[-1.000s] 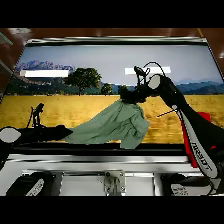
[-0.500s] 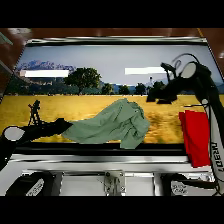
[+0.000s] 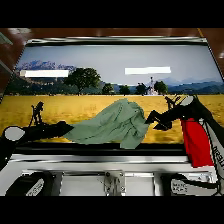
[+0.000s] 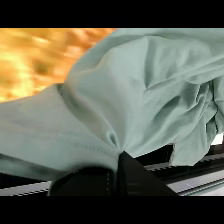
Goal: Fold the shirts.
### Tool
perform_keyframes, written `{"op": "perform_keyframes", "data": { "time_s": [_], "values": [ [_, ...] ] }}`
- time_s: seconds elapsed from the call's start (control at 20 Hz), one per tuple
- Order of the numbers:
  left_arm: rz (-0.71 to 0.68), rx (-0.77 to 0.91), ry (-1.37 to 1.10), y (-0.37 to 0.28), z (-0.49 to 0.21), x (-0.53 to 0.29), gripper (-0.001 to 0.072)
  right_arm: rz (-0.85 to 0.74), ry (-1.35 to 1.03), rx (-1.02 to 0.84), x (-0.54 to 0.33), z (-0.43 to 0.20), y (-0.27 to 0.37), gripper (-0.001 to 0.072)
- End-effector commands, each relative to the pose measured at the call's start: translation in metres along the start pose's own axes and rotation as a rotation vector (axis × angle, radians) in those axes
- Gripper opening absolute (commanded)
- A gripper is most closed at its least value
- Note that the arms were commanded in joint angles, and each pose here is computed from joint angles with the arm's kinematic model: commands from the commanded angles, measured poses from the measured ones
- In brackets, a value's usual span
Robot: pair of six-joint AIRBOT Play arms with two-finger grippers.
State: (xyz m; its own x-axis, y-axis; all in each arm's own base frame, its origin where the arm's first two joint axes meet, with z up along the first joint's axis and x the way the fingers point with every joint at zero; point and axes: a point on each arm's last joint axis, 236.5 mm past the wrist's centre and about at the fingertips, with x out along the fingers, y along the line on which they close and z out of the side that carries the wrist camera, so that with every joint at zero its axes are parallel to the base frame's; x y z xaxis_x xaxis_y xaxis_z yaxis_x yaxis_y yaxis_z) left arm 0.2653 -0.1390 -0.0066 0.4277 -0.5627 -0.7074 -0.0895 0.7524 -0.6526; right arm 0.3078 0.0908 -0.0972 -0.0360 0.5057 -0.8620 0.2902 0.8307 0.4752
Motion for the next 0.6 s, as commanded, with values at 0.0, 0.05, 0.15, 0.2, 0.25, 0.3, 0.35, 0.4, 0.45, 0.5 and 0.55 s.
{"op": "perform_keyframes", "data": {
  "time_s": [0.0, 0.05, 0.15, 0.2, 0.25, 0.3, 0.35, 0.4, 0.45, 0.5, 0.55],
  "values": [
    [0.000, 0.002, 0.007, 0.000, -0.002, 0.000, 0.0045, -0.010, -0.138, 0.064, 0.021, 0.022, 0.006, 0.0681],
    [0.000, 0.002, 0.005, 0.000, -0.001, 0.000, 0.0044, -0.010, -0.168, 0.074, 0.023, 0.028, 0.010, 0.0681],
    [0.002, 0.002, -0.011, 0.001, 0.003, 0.000, 0.0045, -0.007, -0.188, 0.077, 0.025, 0.031, 0.015, 0.0646],
    [0.003, 0.002, -0.024, 0.001, 0.006, 0.000, 0.0045, -0.002, -0.184, 0.081, 0.025, 0.030, 0.017, 0.0504],
    [0.005, 0.001, -0.037, 0.001, 0.009, 0.000, 0.0045, 0.002, -0.177, 0.083, 0.025, 0.029, 0.018, 0.0377],
    [0.006, 0.002, -0.048, 0.002, 0.011, 0.000, 0.0045, 0.012, -0.170, 0.084, 0.025, 0.027, 0.020, 0.0219],
    [0.007, 0.003, -0.057, 0.002, 0.014, 0.000, 0.0045, 0.028, -0.165, 0.083, 0.025, 0.026, 0.024, 0.0063],
    [0.009, 0.019, -0.068, 0.002, 0.017, -0.001, 0.0045, 0.042, -0.170, 0.036, 0.021, 0.026, 0.030, 0.0057],
    [0.010, 0.051, -0.082, 0.002, 0.023, -0.005, 0.0044, 0.052, -0.182, -0.032, 0.012, 0.027, 0.038, 0.0058],
    [0.004, 0.100, -0.098, -0.004, 0.032, -0.012, 0.0044, 0.058, -0.219, -0.105, -0.003, 0.032, 0.049, 0.0057],
    [-0.005, 0.164, -0.122, -0.015, 0.046, -0.026, 0.0044, 0.059, -0.288, -0.190, -0.027, 0.041, 0.063, 0.0058]
  ]
}}
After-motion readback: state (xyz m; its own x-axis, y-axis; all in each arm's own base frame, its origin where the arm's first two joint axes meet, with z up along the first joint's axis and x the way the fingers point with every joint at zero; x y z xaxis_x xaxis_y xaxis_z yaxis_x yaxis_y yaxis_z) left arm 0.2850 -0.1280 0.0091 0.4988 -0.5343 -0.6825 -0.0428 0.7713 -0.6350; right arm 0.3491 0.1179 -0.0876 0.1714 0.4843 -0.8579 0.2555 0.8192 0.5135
